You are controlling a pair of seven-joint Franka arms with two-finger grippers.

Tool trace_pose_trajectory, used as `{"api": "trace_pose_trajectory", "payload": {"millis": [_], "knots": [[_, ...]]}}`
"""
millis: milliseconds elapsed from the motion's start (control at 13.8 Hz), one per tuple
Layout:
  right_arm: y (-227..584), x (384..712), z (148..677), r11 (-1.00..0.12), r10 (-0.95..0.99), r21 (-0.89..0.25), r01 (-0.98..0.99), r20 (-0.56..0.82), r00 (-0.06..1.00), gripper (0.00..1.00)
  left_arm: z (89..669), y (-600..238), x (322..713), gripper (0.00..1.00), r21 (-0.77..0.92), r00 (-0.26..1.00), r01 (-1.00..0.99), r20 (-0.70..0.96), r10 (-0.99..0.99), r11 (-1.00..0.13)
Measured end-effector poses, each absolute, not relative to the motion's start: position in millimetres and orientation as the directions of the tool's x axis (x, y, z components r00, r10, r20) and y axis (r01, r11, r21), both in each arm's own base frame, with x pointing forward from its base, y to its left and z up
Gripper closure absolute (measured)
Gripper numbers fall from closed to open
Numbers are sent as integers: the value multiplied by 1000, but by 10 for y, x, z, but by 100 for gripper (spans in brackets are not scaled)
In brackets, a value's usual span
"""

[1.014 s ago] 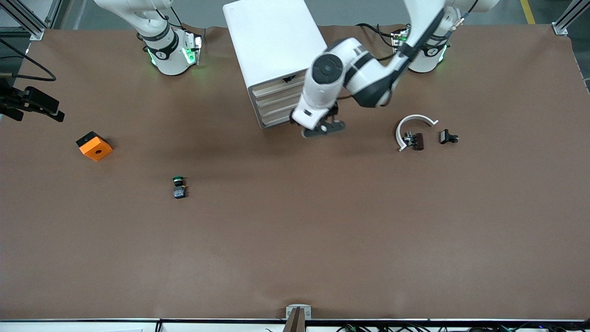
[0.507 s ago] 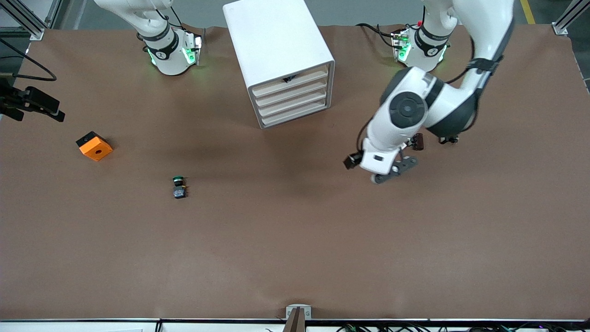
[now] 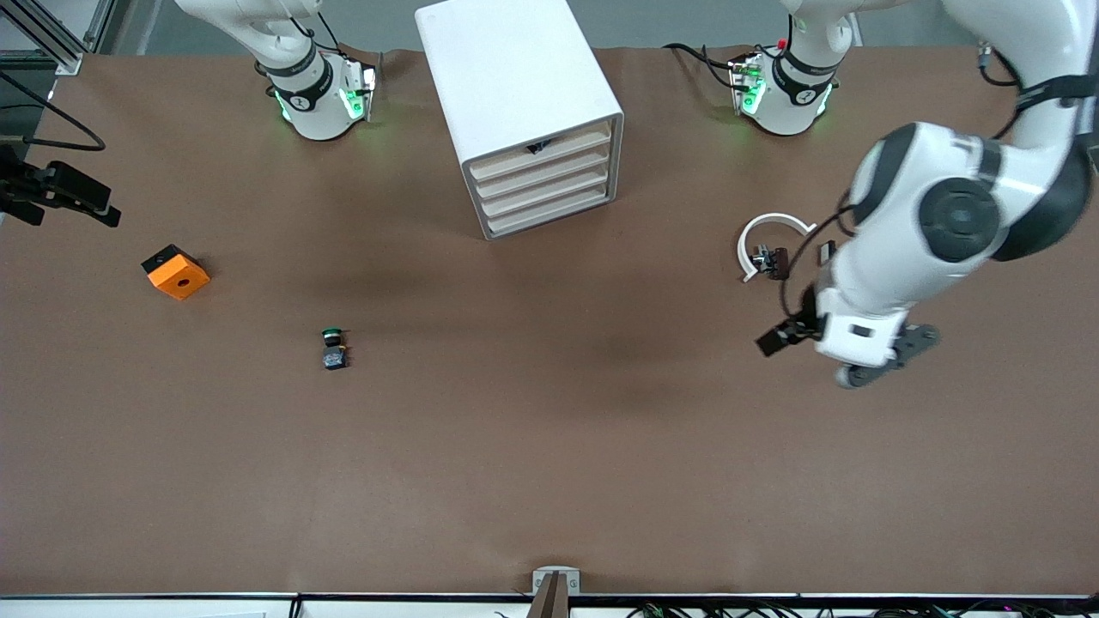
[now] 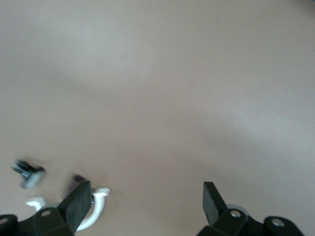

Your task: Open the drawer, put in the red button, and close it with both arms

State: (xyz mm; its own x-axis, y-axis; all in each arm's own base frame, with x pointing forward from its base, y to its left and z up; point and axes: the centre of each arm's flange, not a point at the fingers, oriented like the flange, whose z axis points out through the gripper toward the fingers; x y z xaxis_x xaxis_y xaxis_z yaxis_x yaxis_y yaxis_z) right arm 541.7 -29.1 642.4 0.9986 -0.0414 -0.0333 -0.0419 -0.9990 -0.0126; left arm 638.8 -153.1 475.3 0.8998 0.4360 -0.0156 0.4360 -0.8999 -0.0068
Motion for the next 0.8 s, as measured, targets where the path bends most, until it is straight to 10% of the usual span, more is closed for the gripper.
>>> {"api": "trace_pose_trajectory", "payload": {"millis": [797], "knots": [[-292,5419,6421,-999,-40,-12,-40,-34,999,0,5965,-494,6121,0,-56,985,170,41,168,-984]]}}
